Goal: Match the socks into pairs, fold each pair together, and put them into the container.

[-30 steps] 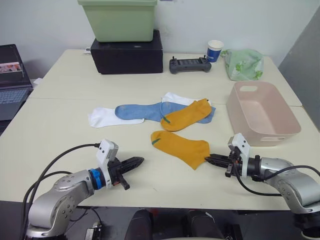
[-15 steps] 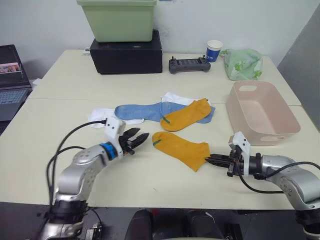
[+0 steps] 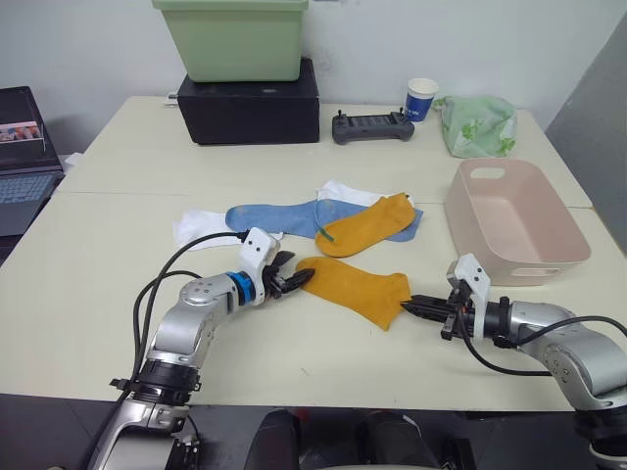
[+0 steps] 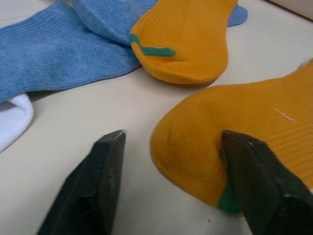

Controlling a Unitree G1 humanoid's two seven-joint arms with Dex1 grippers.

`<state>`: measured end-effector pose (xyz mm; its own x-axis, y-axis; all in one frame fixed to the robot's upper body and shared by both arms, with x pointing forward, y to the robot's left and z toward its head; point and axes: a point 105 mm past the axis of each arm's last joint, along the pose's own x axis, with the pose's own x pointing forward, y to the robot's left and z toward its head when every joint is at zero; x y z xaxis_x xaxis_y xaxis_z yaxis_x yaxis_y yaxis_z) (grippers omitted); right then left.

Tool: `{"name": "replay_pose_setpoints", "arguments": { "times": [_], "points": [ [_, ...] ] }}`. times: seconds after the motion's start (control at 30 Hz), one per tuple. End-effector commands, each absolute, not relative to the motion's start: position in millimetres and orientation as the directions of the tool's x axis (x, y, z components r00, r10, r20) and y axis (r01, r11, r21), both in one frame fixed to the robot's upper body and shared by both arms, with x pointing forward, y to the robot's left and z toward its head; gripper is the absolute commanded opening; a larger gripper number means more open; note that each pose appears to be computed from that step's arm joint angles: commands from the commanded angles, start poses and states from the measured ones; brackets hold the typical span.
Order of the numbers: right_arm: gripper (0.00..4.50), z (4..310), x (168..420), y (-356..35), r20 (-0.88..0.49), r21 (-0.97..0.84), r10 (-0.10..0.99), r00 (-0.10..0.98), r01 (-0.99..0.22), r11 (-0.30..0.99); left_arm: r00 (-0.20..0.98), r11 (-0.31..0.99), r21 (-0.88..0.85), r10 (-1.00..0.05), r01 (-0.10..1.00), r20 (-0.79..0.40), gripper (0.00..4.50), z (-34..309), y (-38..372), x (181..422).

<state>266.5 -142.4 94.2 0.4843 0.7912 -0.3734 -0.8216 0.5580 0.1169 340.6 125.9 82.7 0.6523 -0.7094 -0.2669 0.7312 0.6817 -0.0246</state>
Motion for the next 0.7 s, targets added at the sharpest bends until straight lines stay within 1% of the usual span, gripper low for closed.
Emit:
{"name": "replay_pose_setpoints", "arguments": {
  "times": [0.03, 0.13, 0.17, 0.23, 0.3, 0.37, 0.43, 0.53, 0.63, 0.7],
  "points": [
    [0.00, 104, 268, -142, -0.344, 0.075, 0.793, 0.502, -0.828, 0.556, 0.621, 0.650, -0.037, -0.740, 0.759, -0.261, 1.92, 84, 122, 333],
    [0.00, 102, 269, -143, -0.344, 0.073, 0.792, 0.504, -0.827, 0.558, 0.619, 0.650, -0.048, -0.741, 0.758, -0.259, 0.95, 84, 125, 327],
    [0.00, 102, 270, -143, -0.344, 0.073, 0.793, 0.503, -0.827, 0.557, 0.617, 0.648, -0.057, -0.745, 0.759, -0.256, 0.54, 85, 126, 324],
    [0.00, 102, 271, -143, -0.345, 0.072, 0.793, 0.502, -0.829, 0.555, 0.626, 0.658, -0.064, -0.738, 0.750, -0.252, 0.03, 87, 129, 320],
    [0.00, 101, 272, -143, -0.345, 0.070, 0.794, 0.501, -0.830, 0.554, 0.647, 0.680, -0.076, -0.721, 0.729, -0.249, 0.03, 89, 133, 317],
    [0.00, 101, 274, -144, -0.346, 0.069, 0.795, 0.497, -0.832, 0.551, 0.656, 0.688, -0.111, -0.721, 0.717, -0.224, 0.03, 95, 132, 308],
    [0.00, 103, 275, -145, -0.354, 0.072, 0.802, 0.481, -0.841, 0.536, 0.646, 0.677, -0.177, -0.735, 0.715, -0.206, 0.03, 100, 127, 290],
    [0.00, 105, 276, -148, -0.360, 0.082, 0.808, 0.466, -0.847, 0.526, 0.640, 0.672, -0.224, -0.741, 0.706, -0.205, 0.03, 104, 124, 275],
    [0.00, 106, 272, -147, -0.382, 0.118, 0.829, 0.409, -0.868, 0.483, 0.644, 0.681, -0.262, -0.732, 0.684, -0.223, 0.03, 103, 121, 258],
    [0.00, 104, 266, -145, -0.399, 0.156, 0.847, 0.352, -0.884, 0.441, 0.640, 0.692, -0.237, -0.721, 0.682, -0.265, 0.03, 95, 120, 246]
  ]
}}
